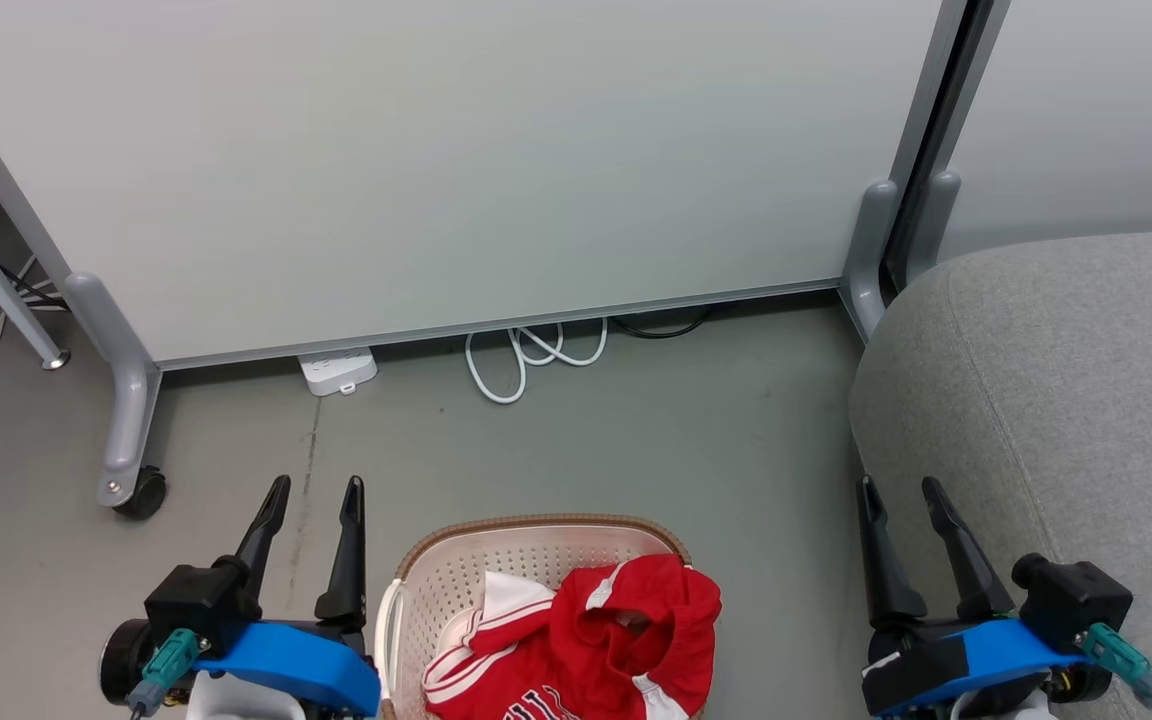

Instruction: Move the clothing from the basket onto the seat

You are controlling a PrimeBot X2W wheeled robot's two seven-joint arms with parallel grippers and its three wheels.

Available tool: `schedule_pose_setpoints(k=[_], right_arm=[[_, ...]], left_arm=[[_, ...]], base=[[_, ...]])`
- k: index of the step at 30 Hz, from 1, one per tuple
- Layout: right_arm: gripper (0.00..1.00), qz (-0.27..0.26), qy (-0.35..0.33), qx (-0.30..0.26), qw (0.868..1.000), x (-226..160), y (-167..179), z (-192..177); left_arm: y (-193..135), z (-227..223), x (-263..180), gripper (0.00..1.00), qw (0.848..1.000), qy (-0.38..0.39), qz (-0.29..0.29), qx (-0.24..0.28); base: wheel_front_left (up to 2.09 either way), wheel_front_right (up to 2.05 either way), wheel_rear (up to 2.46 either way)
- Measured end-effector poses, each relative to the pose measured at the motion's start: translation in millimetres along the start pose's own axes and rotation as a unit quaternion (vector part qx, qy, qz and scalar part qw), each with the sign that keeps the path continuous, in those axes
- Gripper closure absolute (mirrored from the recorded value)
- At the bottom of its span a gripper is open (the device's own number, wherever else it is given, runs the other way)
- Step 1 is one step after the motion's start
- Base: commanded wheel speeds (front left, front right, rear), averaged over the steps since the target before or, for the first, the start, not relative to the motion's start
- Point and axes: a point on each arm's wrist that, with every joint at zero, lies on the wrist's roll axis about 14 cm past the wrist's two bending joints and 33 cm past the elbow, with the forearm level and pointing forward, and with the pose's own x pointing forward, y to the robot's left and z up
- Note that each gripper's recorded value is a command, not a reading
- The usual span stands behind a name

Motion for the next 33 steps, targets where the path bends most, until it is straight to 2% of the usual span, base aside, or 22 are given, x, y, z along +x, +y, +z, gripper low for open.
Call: schedule_pose_setpoints(k=[22, 33], right_arm=[[0.00, 0.019, -0.005, -0.086, 0.996, 0, 5, -1], [0.00, 0.026, -0.005, -0.111, 0.994, 1, 7, -2]], left_arm=[[-9, 0, 1, 0.00, 0.996, -0.010, -0.026, 0.087], [-10, -2, 0, 0.00, 0.994, -0.009, -0.030, 0.107]], base=[[0.00, 0.00, 0.00], [0.00, 0.00, 0.00]])
